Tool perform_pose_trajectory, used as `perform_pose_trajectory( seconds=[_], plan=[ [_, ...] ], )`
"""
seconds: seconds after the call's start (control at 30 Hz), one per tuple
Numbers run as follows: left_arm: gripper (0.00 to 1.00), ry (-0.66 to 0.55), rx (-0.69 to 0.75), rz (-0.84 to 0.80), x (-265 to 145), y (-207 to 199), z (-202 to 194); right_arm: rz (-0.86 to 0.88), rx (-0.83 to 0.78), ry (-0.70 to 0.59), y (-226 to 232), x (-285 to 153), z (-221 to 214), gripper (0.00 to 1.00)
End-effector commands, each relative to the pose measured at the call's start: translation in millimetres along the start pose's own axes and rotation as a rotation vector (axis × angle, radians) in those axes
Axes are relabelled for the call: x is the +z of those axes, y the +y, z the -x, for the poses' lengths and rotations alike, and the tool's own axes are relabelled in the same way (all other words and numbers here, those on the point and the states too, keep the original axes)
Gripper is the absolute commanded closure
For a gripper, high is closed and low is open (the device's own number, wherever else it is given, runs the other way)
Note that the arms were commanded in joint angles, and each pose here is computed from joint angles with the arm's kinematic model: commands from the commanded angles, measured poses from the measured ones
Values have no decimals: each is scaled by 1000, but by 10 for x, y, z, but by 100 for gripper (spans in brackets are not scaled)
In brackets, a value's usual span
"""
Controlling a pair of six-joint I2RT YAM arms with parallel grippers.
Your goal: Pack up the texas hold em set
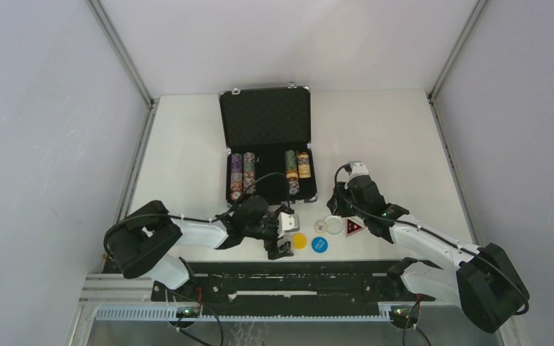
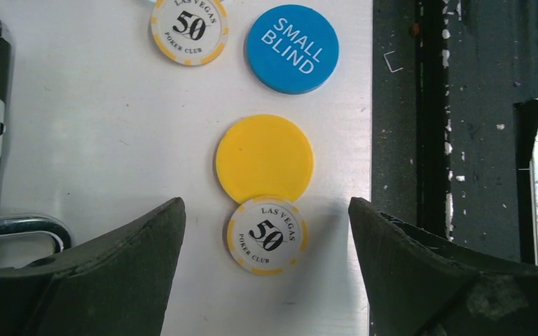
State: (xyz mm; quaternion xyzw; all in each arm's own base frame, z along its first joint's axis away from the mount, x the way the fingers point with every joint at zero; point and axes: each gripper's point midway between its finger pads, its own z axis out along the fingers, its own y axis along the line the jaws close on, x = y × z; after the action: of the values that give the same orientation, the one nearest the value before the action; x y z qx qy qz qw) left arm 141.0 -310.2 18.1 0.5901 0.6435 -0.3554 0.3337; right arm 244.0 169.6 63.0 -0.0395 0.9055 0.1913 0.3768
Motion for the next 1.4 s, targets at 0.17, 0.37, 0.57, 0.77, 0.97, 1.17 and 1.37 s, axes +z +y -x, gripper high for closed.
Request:
perform_pose_trajectory(
  seconds=[0.17,0.37,0.57,0.77,0.97,1.17,1.37],
  plan=[
    [4,130,-65,53,-18,39,-265,23,-10,-45,47,-6,123,57],
    [4,210,-87,34,-73,-14,-408,28,-7,-37,54,18,106,57],
    [4,248,-78,3,-140,-87,-475,36,-6,-37,70,32,107,57],
    [4,257,-80,-11,-141,-124,-533,31,-4,-36,60,18,105,57],
    [5,313,-112,-13,-95,-119,-656,30,-4,-34,59,20,98,57],
    [6,317,-127,-39,-110,-193,-658,27,-6,-32,54,23,93,58],
    [4,302,-111,-36,-115,-183,-618,29,-2,-33,56,30,95,58]
  ],
)
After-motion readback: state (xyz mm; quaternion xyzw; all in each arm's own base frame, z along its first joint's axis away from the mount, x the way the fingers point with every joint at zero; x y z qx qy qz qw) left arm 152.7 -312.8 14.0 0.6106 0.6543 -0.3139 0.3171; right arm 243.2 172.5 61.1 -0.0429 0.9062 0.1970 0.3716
